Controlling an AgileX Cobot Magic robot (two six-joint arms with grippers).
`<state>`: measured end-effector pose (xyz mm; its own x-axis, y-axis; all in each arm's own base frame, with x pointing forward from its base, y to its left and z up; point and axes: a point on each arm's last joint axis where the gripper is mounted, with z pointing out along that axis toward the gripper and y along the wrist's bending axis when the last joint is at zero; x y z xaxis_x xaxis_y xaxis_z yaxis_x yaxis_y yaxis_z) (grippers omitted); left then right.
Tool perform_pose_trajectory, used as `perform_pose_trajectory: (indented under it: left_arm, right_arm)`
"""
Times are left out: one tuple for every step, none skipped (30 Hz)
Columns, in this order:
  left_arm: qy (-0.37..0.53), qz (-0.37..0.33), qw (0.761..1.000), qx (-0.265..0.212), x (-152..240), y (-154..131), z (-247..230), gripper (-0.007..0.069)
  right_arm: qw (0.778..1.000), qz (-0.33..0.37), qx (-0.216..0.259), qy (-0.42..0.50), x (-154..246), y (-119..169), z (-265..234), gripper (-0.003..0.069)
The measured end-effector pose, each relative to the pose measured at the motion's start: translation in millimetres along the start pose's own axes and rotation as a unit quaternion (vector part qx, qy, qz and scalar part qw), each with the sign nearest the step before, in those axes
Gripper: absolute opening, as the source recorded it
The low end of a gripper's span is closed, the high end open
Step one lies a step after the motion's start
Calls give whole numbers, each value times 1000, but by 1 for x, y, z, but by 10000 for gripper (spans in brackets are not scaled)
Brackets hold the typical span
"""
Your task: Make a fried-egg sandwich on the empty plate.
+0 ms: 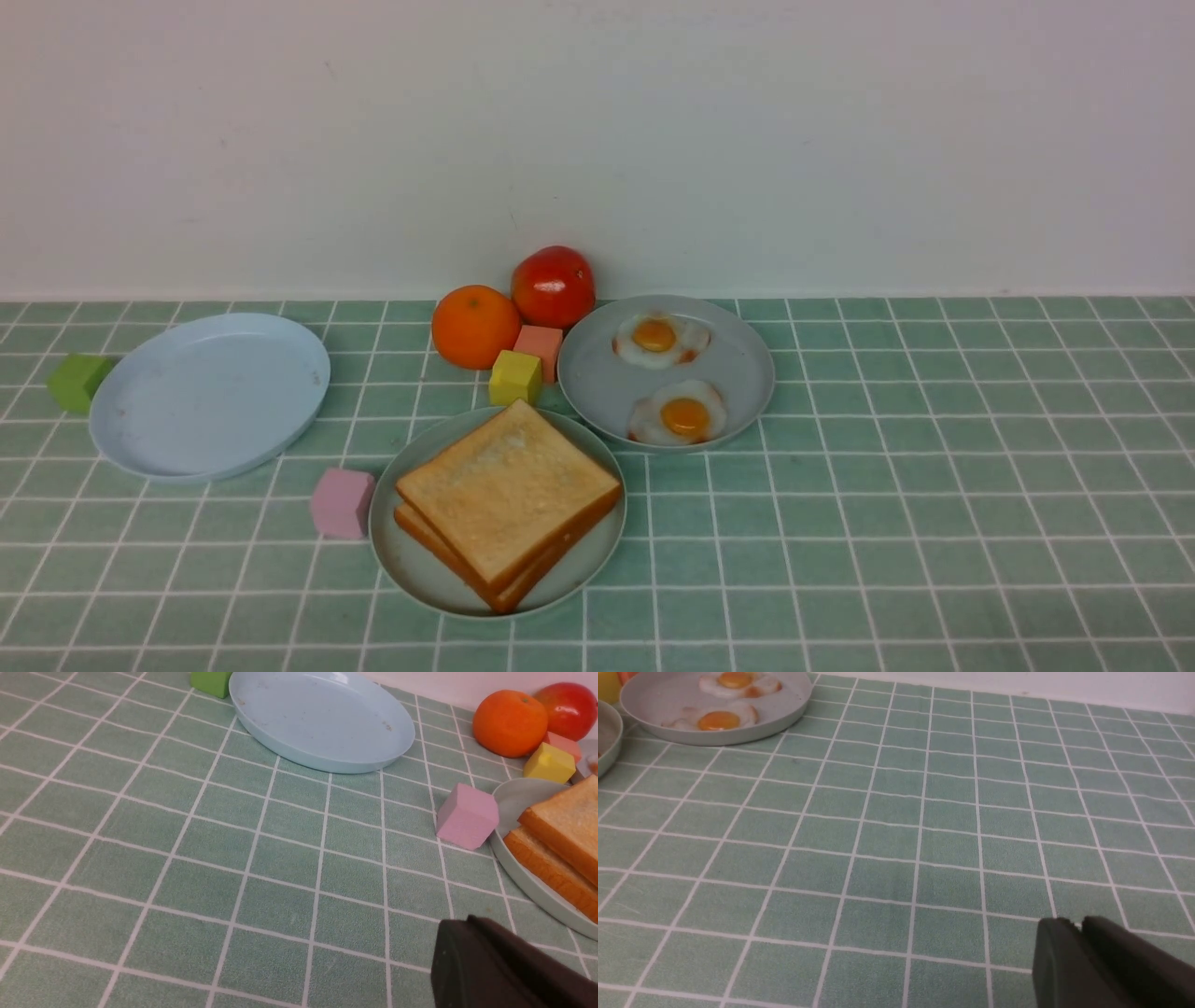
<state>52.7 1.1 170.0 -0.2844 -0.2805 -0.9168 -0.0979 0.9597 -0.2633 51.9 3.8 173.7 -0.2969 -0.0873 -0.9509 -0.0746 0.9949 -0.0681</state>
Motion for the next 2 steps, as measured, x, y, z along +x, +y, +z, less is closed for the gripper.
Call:
perform_pose_trajectory:
  left_arm:
    - [0,0,1000,0,0,0,0,-12]
    - [0,0,1000,0,0,0,0,-12]
  right_arm:
    - [1000,0,0,0,0,0,0,86]
    - [1000,0,0,0,0,0,0,86]
